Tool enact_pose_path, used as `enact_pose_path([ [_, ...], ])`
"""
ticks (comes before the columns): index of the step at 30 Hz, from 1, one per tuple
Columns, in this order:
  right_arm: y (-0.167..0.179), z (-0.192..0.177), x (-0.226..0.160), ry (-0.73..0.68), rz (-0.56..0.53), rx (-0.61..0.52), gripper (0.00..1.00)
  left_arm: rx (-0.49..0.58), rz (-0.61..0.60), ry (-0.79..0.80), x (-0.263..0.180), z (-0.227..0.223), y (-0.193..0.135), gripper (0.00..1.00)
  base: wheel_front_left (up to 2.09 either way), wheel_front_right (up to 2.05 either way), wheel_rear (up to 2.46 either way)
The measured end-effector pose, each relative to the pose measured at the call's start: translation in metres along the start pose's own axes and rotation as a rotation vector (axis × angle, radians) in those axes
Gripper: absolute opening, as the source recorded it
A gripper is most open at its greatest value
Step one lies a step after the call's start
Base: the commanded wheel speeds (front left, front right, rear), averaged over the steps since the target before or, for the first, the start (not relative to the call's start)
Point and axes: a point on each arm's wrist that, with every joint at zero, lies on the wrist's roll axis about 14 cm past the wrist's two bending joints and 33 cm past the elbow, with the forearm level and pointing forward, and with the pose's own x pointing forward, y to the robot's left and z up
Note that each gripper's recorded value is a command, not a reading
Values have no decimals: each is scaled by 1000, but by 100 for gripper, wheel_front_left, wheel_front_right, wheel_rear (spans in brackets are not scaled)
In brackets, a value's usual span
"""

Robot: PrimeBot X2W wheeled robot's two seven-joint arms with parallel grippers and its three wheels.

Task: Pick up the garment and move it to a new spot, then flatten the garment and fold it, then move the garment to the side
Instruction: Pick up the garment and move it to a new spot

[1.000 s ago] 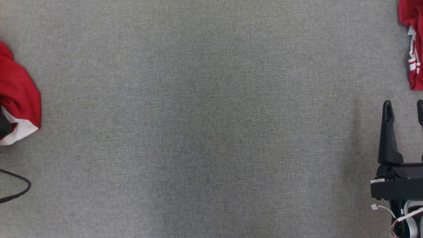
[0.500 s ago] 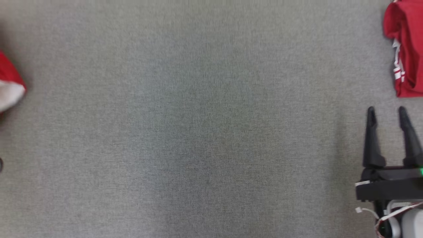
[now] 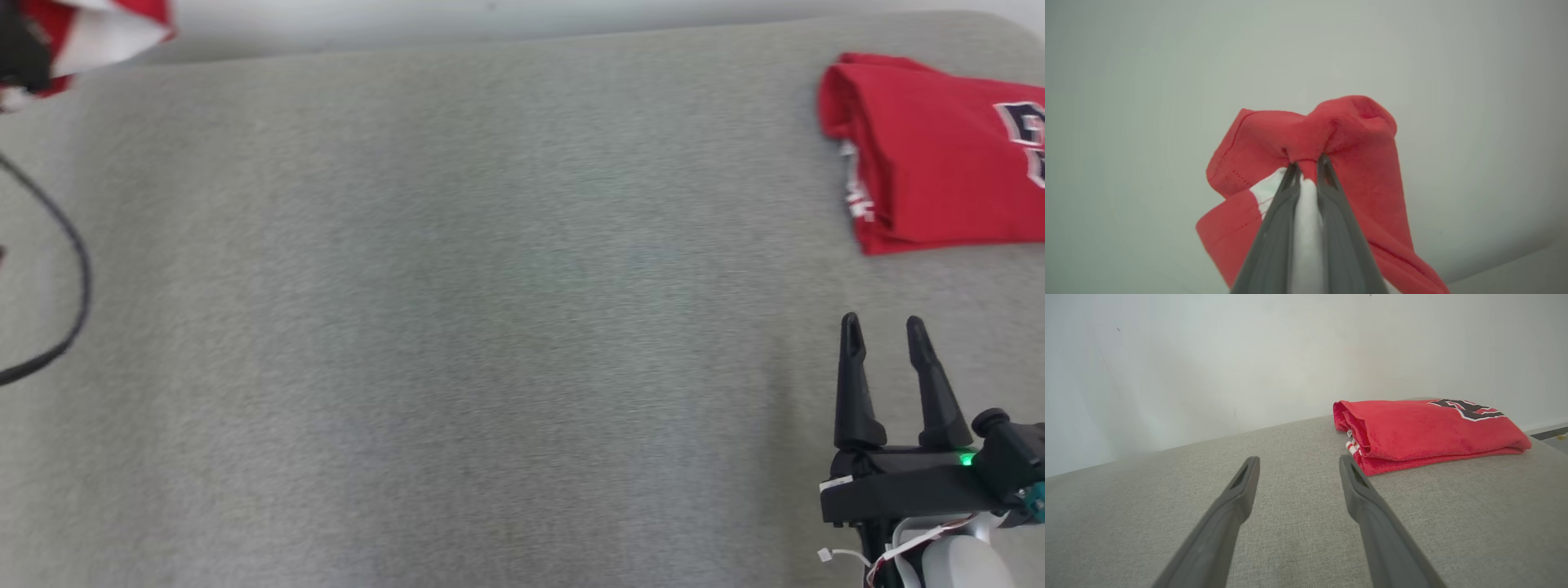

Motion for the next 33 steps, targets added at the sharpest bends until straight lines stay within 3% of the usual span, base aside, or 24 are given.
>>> enact_pose_path([
  [7,-28,11,-25,-27,-90,8,100,-78,-201,-69,16,31,-102,0,0,0,0],
  [15,-53,23,-53,-56,-174,11,100,-231,-372,-39,-15,22,-203,0,0,0,0],
  [19,-56,28,-57,-70,-184,17,100,-300,-407,21,-37,4,-228,0,0,0,0],
  [24,-53,28,-57,-72,-178,30,100,-363,-419,177,-76,-53,-253,0,0,0,0],
  [33,-48,22,-52,-56,-162,38,100,-386,-467,445,-154,-142,-289,0,0,0,0],
])
